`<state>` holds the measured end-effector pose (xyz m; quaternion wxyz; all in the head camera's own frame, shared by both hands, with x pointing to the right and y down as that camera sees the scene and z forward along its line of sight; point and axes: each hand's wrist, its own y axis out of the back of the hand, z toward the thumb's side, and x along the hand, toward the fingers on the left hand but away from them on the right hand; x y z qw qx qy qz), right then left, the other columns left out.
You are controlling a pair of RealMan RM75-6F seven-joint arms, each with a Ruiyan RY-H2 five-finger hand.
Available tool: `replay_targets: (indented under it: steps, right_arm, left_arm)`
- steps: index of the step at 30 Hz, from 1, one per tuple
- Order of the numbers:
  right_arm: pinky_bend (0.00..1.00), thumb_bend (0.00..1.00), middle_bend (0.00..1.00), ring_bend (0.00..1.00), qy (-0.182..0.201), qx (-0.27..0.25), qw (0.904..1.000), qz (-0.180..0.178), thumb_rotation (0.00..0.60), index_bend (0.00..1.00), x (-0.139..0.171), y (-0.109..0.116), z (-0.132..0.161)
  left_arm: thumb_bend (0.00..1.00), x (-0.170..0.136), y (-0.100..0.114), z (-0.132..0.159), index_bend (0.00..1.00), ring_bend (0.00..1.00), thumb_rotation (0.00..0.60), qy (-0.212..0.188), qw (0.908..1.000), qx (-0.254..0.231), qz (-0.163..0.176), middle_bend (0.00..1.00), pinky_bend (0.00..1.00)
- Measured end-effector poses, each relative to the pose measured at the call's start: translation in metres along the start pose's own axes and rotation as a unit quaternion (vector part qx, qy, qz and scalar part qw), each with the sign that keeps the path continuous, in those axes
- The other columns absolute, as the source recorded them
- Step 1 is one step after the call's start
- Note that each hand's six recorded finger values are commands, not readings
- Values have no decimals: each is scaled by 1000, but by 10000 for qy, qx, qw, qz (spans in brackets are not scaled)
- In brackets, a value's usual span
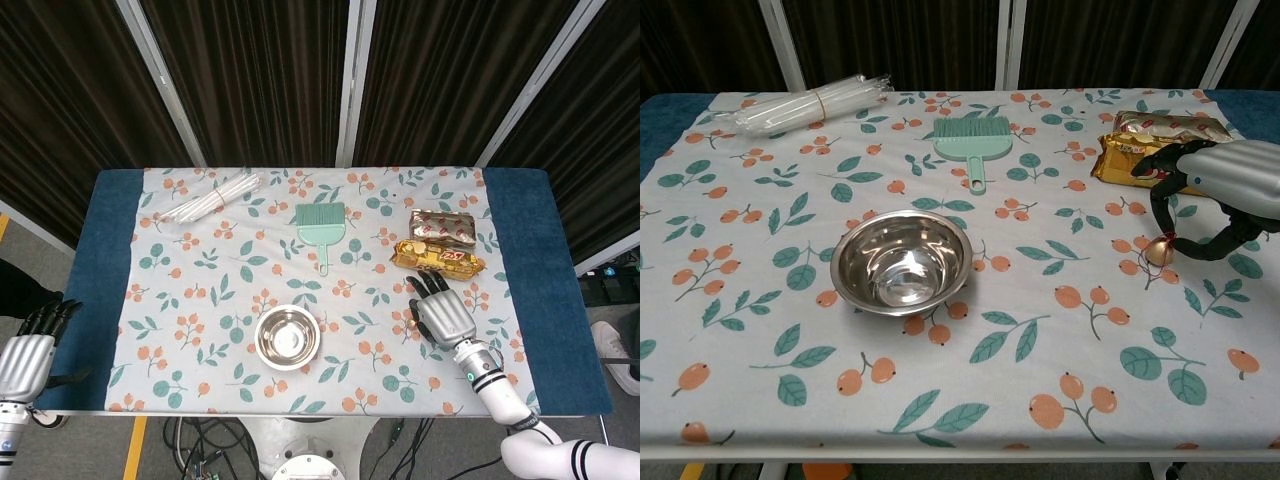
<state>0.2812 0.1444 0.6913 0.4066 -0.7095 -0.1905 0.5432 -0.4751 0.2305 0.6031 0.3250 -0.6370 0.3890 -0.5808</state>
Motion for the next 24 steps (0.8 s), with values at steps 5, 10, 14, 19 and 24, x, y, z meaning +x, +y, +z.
replay_targets:
  steps: [5, 10, 14, 19, 24]
  right_arm:
    - [0, 286, 49, 0, -28, -2, 10000, 17, 600, 354, 2, 1, -3]
    - [0, 171, 0, 0, -70, -28, 10000, -24, 600, 17, 7, 6, -7]
    - [0, 129, 0, 0, -135, -91, 9997, -155, 600, 0, 15, 13, -13]
    - [0, 107, 0, 0, -393, -155, 9962, -759, 600, 0, 38, 33, -30]
    - [0, 106, 0, 0, -981, -416, 9813, -1605, 600, 0, 91, 47, -67]
  left_arm:
    - [0, 0, 0, -1, 106, 48, 600, 5, 10000, -1, -3, 87, 135]
    - [0, 1, 0, 0, 106, 48, 600, -11, 10000, 11, 4, 87, 135]
    - [0, 1, 2, 3, 106, 48, 600, -33, 10000, 27, 40, 87, 134]
    - [0, 1, 8, 6, 106, 48, 600, -50, 9999, 43, 126, 87, 134]
    - [0, 2, 18, 10, 106, 48, 600, -73, 9996, 64, 262, 87, 134]
